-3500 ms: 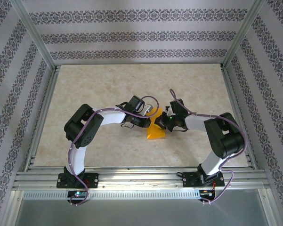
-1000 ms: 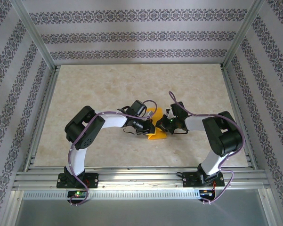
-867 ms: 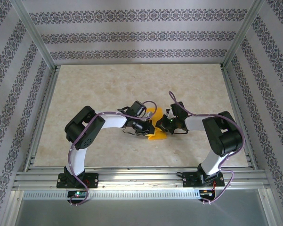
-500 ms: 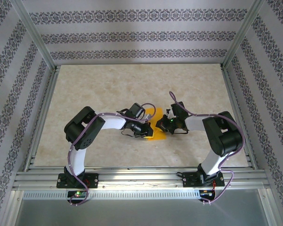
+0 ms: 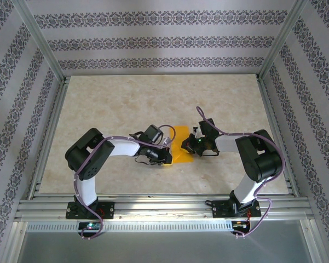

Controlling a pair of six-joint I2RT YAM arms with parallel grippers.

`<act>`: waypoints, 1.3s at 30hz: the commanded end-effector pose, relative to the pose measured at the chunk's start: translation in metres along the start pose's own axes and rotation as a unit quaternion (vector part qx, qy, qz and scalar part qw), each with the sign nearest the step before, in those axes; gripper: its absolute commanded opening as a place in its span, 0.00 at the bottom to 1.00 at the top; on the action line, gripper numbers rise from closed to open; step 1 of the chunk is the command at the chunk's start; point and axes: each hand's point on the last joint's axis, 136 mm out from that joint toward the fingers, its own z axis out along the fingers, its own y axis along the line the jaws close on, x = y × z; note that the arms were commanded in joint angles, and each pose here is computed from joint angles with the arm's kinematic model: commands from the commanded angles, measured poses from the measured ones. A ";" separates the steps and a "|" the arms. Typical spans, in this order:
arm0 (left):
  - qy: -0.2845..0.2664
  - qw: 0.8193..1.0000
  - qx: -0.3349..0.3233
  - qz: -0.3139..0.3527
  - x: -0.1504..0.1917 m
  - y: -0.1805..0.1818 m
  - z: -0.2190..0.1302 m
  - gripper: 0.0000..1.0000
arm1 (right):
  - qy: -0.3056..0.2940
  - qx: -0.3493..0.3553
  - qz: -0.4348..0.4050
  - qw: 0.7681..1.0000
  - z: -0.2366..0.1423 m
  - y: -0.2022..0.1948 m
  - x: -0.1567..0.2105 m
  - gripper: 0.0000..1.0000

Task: Fold a paper plane with a square sheet of paper (pick it up from the middle)
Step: Fold the triangle a second time at the center of the table.

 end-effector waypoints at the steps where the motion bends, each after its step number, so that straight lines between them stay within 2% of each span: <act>1: -0.009 1.000 -0.016 0.011 0.011 -0.002 -0.013 0.02 | 0.011 0.073 0.047 0.996 -0.001 -0.046 0.014 0.00; 5: -0.076 0.996 0.006 0.038 -0.009 -0.028 -0.036 0.01 | 0.009 0.071 0.048 0.996 -0.002 -0.045 0.013 0.00; 7: -0.087 0.995 0.029 0.043 -0.019 -0.041 -0.039 0.01 | 0.010 0.069 0.048 0.996 -0.001 -0.043 0.013 0.00; 10: -0.073 0.995 0.053 0.040 -0.032 -0.053 -0.029 0.00 | 0.011 0.069 0.046 0.997 0.000 -0.042 0.012 0.00; 18: -0.050 0.996 0.053 0.041 -0.056 -0.055 -0.002 0.00 | 0.013 0.065 0.045 0.997 0.000 -0.039 0.012 0.00; 23: -0.027 0.999 0.025 0.040 -0.055 -0.042 0.010 0.00 | 0.019 0.065 0.047 0.997 0.001 -0.039 0.014 0.00; 32: 0.010 0.999 -0.047 0.006 -0.026 0.017 0.028 0.00 | 0.017 0.050 0.030 0.998 -0.004 -0.024 0.010 0.00; 39: 0.015 0.998 -0.060 -0.013 -0.007 0.030 0.022 0.00 | 0.011 0.021 -0.015 1.000 -0.015 0.005 0.013 0.04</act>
